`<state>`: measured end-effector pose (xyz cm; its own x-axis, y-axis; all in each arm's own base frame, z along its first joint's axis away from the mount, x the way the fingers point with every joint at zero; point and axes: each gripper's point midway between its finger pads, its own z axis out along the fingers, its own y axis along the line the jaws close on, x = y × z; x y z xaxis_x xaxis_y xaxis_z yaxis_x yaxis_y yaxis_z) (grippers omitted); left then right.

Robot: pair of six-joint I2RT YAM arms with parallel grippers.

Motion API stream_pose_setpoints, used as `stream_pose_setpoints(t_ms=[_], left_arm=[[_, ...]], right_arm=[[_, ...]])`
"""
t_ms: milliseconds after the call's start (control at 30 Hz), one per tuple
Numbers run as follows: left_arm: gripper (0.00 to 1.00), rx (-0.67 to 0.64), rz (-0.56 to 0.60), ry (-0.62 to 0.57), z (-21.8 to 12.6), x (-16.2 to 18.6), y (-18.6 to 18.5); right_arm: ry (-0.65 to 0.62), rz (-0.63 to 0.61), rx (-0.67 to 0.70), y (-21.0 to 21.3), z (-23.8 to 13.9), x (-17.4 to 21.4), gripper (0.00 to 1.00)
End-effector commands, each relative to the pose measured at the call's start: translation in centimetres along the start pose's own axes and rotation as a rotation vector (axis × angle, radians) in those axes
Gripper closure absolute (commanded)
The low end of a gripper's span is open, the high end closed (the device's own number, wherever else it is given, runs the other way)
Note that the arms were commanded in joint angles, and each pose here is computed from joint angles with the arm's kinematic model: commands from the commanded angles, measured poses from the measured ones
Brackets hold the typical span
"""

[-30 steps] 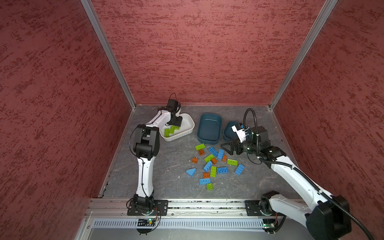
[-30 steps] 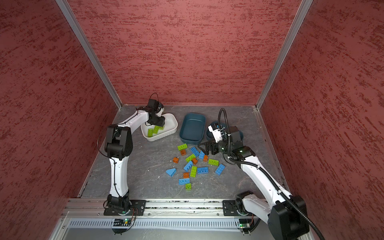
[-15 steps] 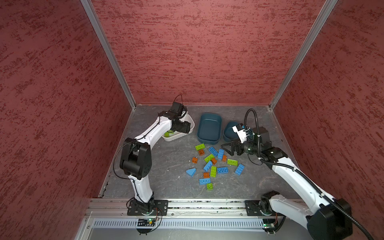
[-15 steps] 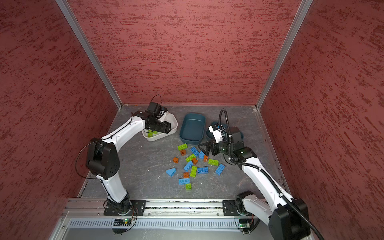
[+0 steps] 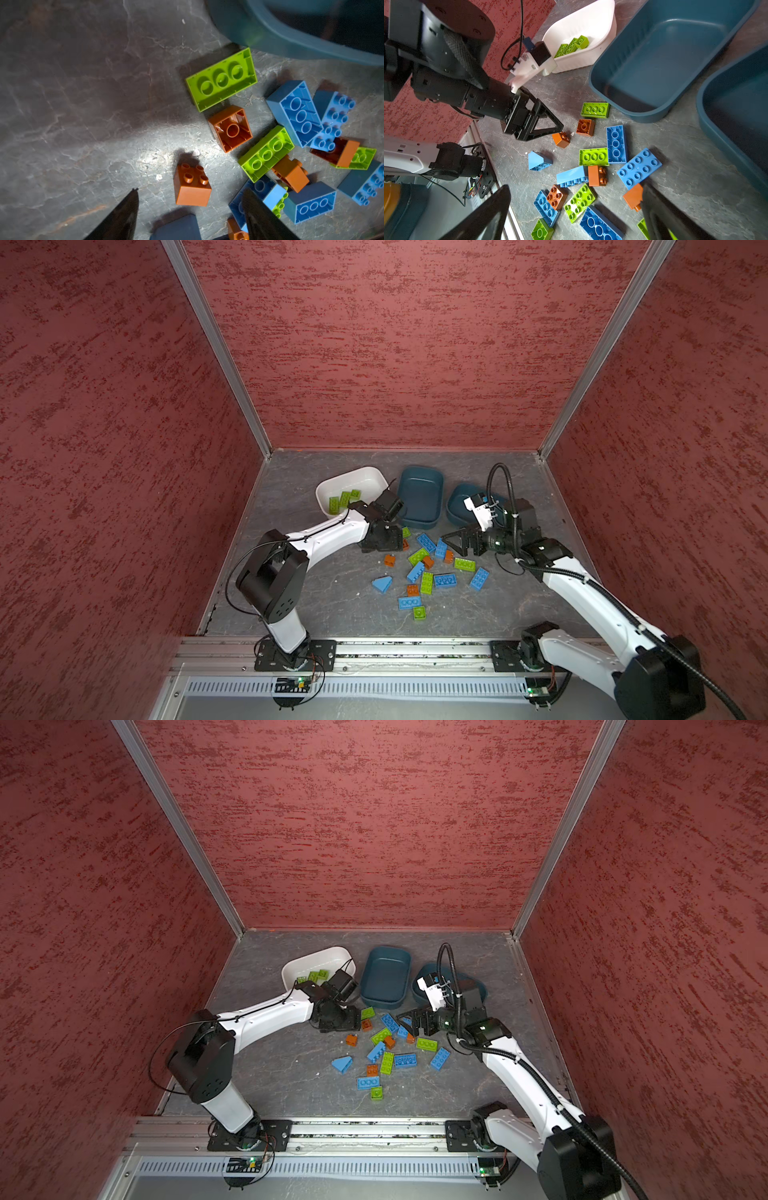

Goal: Sort the legos into containers by color
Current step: 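Reach the left gripper to an orange-brown brick and grasp it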

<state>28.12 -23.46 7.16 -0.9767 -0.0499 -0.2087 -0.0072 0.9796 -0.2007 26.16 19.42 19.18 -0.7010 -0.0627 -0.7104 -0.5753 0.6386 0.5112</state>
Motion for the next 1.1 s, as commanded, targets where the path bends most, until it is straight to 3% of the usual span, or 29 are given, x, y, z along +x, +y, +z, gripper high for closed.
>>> stream_pose_setpoints(t_ms=[0,200,367,900,1067], left_arm=[[0.23,-0.041,-0.214,-0.096,-0.3,-0.7,0.2],[0.30,-0.146,-0.444,-0.131,0.1,0.4,1.0],[0.34,-0.181,-0.538,-0.120,1.2,1.1,1.2],[0.44,-0.229,-0.532,-0.056,4.5,3.0,1.0],[0.55,-0.233,-0.518,-0.046,4.7,3.6,1.0]], right_arm=[[-0.023,-0.023,-0.016,0.4,-0.3,-0.2,0.01],[-0.022,-0.016,-0.031,0.3,0.0,0.0,0.01],[-0.023,-0.021,-0.033,0.3,0.0,-0.1,0.01],[-0.013,-0.020,-0.032,0.1,0.1,0.6,0.01],[-0.008,-0.019,-0.029,0.1,0.1,0.8,0.01]])
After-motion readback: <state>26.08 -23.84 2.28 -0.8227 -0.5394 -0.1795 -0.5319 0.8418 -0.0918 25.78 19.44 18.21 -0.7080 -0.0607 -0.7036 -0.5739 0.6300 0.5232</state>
